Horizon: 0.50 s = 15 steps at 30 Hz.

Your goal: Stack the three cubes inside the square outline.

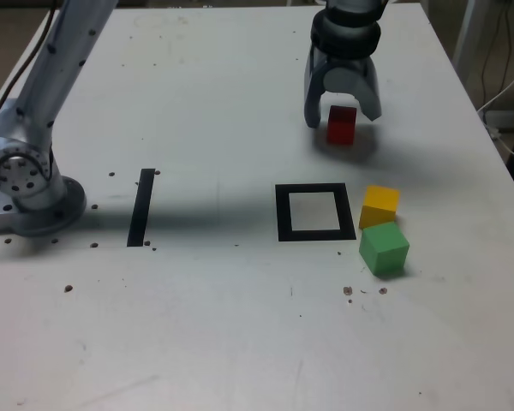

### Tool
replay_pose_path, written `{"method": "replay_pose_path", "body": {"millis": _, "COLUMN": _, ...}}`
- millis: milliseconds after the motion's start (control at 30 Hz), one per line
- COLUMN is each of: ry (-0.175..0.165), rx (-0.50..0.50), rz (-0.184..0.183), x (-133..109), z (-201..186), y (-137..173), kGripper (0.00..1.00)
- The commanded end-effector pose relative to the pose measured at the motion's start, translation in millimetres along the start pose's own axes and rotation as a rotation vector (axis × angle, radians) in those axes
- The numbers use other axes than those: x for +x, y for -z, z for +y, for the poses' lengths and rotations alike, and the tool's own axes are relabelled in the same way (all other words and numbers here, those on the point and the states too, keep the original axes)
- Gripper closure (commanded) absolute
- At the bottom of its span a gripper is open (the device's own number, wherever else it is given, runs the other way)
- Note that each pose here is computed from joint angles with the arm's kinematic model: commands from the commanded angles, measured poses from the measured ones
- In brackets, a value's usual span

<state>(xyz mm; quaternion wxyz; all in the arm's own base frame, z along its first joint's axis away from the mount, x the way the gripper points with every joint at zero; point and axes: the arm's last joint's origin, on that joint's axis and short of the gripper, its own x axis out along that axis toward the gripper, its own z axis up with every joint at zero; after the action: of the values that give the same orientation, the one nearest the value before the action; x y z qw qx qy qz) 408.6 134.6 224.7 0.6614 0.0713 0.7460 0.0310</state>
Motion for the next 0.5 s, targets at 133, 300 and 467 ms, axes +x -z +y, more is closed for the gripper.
{"method": "replay_pose_path", "body": {"millis": 133, "ry": 0.012, "rx": 0.004, "rz": -0.008, "x": 4, "z": 0, "y": -3, "kGripper": 0.55}}
{"method": "replay_pose_path", "body": {"millis": 300, "ry": 0.015, "rx": 0.007, "rz": -0.025, "x": 12, "z": -1, "y": -8, "kGripper": 0.6}}
{"method": "replay_pose_path", "body": {"millis": 467, "ry": 0.019, "rx": 0.01, "rz": -0.022, "x": 19, "z": -2, "y": -10, "kGripper": 0.63}}
